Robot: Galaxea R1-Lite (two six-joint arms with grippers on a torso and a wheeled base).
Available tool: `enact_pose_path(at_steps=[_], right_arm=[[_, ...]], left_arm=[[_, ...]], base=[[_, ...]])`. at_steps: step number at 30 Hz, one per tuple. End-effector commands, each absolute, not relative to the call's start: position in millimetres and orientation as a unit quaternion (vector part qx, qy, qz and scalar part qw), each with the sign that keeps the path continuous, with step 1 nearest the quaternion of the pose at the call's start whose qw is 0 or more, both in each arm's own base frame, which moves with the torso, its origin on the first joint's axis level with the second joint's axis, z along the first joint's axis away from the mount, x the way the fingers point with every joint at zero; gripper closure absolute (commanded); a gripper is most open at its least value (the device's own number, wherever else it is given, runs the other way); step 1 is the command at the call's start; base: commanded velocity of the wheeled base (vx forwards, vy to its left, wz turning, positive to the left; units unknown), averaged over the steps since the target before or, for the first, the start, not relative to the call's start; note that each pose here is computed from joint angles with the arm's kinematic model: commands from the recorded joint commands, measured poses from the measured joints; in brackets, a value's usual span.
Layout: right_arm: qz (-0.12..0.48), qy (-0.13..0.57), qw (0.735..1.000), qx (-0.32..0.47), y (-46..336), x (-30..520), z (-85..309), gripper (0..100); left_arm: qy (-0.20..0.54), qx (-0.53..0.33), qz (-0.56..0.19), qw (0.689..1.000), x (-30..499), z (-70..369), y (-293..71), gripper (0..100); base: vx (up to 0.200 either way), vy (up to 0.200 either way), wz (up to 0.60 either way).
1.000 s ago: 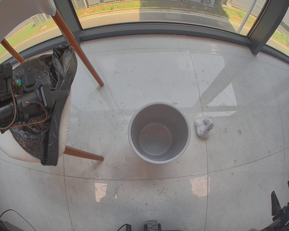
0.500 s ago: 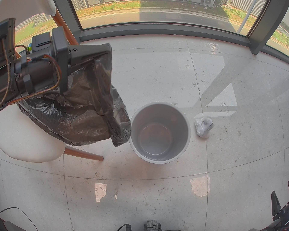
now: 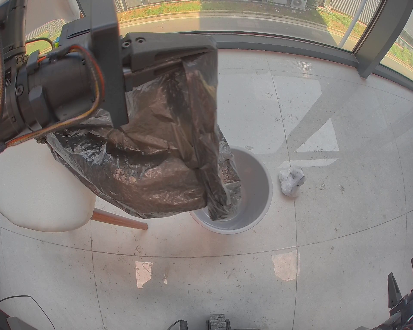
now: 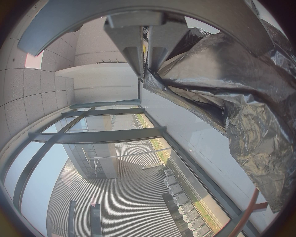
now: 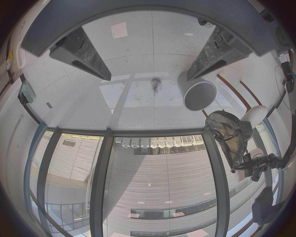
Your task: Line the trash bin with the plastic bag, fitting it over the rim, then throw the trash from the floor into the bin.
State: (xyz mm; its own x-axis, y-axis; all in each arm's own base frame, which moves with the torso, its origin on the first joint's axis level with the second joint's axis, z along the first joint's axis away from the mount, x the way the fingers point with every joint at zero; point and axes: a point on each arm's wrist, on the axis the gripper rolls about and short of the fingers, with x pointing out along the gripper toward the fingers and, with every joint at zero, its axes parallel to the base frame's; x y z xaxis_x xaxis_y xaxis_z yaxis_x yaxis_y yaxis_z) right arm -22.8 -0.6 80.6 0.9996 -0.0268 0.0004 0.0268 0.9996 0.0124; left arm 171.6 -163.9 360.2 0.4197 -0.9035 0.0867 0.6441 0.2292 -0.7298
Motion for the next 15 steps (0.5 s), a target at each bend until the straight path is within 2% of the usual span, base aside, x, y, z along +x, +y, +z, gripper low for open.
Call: enact_pose_path(at_steps=[1, 15], right_arm=[[-0.013, 0.002, 1.0, 0.006, -1, -22, 76, 0], [-0.014, 0.002, 1.0, 0.007, -1, -22, 76, 0]], left_arm=[[0.198, -0.351, -0.529, 0.747, 168, 358, -182, 100], [0.253, -0.328, -0.59, 0.693, 154, 346, -248, 100]], base=[[0.0, 0.0, 0.0], [0.0, 0.0, 0.0]])
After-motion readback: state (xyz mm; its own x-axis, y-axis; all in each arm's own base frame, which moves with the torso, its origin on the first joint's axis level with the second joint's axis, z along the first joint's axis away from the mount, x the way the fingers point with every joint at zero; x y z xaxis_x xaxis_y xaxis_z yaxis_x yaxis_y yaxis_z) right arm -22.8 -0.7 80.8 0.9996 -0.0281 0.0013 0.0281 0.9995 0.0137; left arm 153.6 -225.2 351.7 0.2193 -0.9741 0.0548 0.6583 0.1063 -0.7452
